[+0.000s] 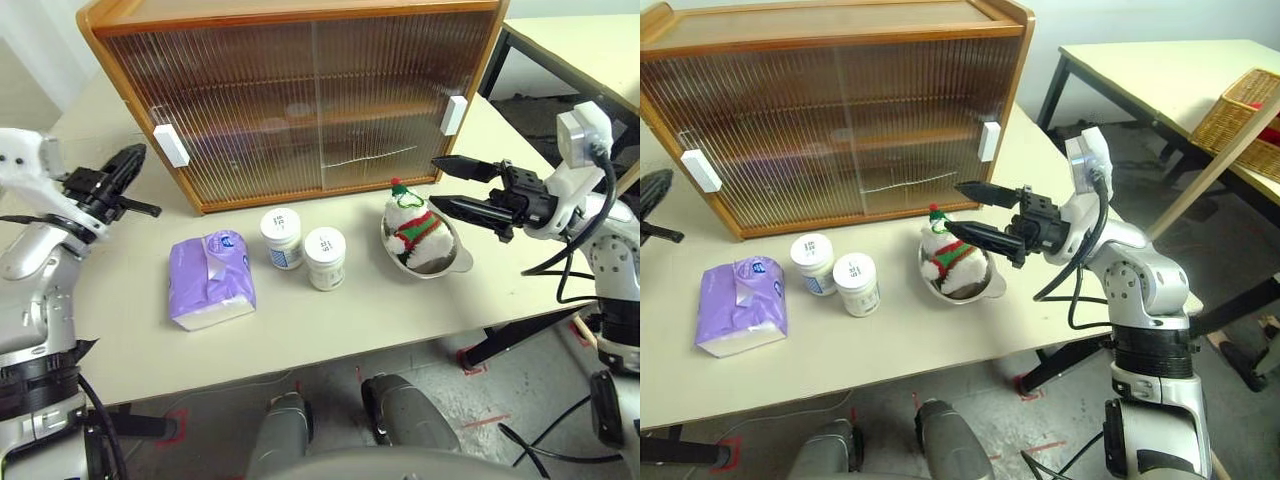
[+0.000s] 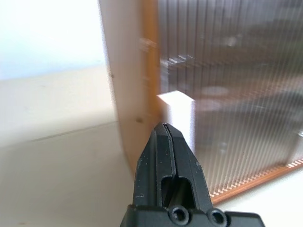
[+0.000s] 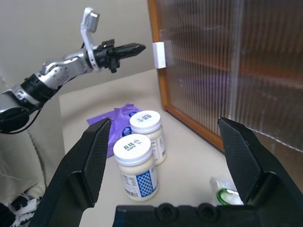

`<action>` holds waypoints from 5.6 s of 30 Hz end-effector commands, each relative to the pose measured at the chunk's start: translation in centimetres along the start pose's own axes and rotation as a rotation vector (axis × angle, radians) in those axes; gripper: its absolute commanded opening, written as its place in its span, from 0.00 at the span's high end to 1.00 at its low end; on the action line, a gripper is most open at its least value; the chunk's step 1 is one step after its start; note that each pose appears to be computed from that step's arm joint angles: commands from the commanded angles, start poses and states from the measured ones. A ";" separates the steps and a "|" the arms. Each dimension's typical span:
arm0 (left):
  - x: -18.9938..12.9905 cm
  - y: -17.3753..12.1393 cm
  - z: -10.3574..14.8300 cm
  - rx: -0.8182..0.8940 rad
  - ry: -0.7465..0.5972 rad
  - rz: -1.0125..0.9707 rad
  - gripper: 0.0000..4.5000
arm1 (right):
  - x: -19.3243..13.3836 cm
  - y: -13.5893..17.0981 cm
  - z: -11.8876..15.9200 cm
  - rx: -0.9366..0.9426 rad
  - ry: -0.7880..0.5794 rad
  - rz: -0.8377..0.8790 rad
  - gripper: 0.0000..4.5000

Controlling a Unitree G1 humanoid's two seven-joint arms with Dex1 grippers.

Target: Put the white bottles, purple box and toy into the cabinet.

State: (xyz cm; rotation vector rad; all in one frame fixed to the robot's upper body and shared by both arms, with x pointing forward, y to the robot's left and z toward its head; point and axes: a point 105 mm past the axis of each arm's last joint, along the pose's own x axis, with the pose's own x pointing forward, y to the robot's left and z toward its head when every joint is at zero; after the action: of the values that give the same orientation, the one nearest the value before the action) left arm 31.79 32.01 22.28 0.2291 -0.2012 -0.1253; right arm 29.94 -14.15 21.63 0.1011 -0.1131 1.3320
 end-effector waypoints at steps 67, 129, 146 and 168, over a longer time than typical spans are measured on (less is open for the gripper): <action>7.7 -12.6 0.7 -0.119 -0.100 -0.403 0.93 | 1.5 2.3 0.2 -0.061 -0.019 -0.004 0.00; -6.0 -3.7 -3.4 -0.965 0.241 0.001 0.98 | 2.9 1.7 0.4 -0.092 -0.042 0.076 0.00; 1.6 -6.8 1.7 -0.985 0.098 0.029 0.98 | 3.8 2.1 0.8 -0.094 -0.069 0.099 0.00; 8.0 -5.7 1.9 -1.045 -0.084 0.315 0.98 | 4.7 2.0 0.8 -0.102 -0.114 0.055 0.00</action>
State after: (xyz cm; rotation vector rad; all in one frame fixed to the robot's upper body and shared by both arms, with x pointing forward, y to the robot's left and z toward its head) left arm 38.09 25.01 24.16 -0.8487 -0.2237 0.0743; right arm 29.01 -9.38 23.09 0.1033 -0.2713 1.3950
